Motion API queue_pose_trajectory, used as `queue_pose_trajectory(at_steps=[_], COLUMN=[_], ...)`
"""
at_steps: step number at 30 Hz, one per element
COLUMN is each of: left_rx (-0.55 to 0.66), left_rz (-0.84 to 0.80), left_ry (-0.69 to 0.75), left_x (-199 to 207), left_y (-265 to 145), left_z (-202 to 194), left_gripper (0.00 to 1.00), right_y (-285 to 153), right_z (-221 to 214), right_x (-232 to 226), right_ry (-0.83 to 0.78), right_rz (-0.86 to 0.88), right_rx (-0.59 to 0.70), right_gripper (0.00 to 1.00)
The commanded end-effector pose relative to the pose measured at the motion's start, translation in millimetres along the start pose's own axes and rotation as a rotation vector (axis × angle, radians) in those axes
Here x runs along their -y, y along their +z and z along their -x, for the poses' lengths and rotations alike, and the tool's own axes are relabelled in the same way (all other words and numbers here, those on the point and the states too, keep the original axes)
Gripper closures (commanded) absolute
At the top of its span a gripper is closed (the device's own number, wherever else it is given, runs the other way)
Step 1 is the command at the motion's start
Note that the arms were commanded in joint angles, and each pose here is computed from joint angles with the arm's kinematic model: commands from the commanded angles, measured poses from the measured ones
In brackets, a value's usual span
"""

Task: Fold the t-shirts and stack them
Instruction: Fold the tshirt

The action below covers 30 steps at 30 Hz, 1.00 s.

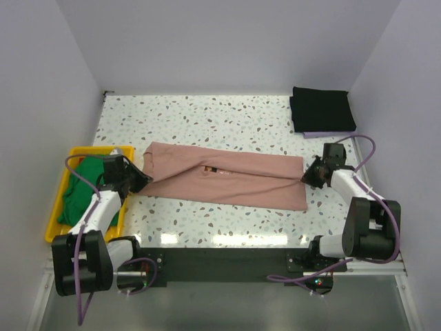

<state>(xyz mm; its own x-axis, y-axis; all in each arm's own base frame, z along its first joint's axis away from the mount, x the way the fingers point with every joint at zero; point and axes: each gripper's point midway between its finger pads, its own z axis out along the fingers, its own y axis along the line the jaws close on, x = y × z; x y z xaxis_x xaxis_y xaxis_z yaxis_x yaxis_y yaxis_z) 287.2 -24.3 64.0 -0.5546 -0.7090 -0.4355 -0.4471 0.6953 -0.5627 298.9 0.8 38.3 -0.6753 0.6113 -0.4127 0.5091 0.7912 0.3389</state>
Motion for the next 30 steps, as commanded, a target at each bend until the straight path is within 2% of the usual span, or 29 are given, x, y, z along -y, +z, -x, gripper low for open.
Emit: queue_pose_trajectory(at_steps=[1, 9, 14, 22, 30], left_rx=[0.008, -0.023, -0.030, 0.048, 0.078], left_rz=[-0.018, 0.029, -0.013, -0.068, -0.077], left_ry=[-0.030, -0.048, -0.026, 0.031, 0.035], left_x=[0, -13, -3, 22, 26], left_y=[0, 5, 3, -15, -26], left_z=[-2, -13, -10, 18, 23], left_gripper=[1.00, 1.00, 1.00, 1.00, 1.00], right_y=[3, 3, 1, -7, -8], right_z=[1, 1, 5, 15, 21], right_x=[-1, -2, -5, -11, -8], right_ry=[0.003, 0.004, 0.006, 0.007, 0.007], right_rz=[0.015, 0.024, 0.030, 0.038, 0.023], right_rx=[0.011, 0.015, 0.025, 0.045, 0.057], right_gripper=[1.00, 0.96, 0.96, 0.95, 0.95])
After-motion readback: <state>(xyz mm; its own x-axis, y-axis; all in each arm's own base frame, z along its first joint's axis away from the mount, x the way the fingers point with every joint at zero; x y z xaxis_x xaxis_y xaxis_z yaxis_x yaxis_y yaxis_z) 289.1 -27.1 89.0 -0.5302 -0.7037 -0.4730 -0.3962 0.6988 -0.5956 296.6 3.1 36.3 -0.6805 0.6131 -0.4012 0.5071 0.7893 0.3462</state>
